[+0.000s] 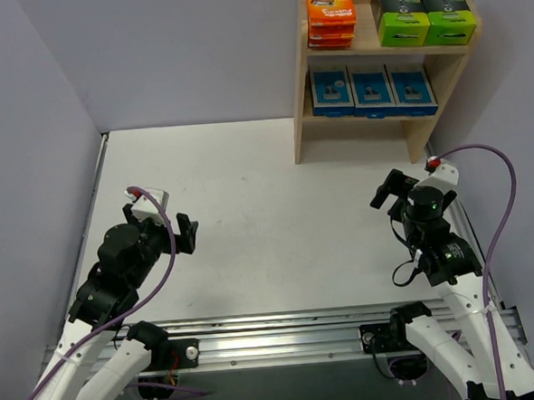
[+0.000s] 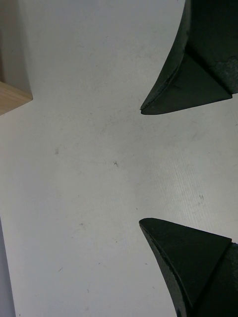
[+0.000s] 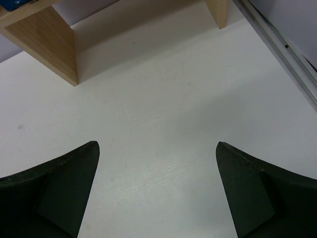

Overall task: Place and organize the shaving razors onto the shelf
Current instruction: Place the shaving razor onto shelf

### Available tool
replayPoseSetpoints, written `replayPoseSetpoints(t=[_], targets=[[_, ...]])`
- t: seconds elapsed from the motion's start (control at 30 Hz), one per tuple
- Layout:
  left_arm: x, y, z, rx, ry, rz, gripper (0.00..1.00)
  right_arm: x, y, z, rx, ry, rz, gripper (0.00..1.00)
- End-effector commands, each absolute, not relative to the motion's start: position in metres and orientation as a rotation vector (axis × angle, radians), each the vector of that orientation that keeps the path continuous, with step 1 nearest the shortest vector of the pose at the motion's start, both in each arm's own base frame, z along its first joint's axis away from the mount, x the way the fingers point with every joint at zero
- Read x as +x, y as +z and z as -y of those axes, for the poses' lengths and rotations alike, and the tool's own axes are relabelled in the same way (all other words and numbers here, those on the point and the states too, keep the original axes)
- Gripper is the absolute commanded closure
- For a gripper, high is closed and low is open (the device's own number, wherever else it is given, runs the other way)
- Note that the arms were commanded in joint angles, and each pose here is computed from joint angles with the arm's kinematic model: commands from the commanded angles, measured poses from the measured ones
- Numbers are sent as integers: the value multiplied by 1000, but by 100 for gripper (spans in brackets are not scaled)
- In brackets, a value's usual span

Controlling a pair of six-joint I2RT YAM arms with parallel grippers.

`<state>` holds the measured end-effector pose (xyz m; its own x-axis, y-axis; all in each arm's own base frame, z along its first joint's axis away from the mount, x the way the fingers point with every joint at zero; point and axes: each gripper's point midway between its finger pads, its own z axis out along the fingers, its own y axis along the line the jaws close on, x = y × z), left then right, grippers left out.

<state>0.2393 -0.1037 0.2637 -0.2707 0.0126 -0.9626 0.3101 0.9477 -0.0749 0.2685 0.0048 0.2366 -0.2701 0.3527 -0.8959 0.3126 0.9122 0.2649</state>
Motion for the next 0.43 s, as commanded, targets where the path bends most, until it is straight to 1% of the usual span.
replayPoseSetpoints(t=[0.0, 0.4], targets=[[242, 274, 102, 234, -280, -1790, 6, 270, 248, -4, 497, 35, -1846, 0], [243, 272, 100, 230, -264, -1797, 6, 273, 243, -9, 472, 39, -1871, 0]])
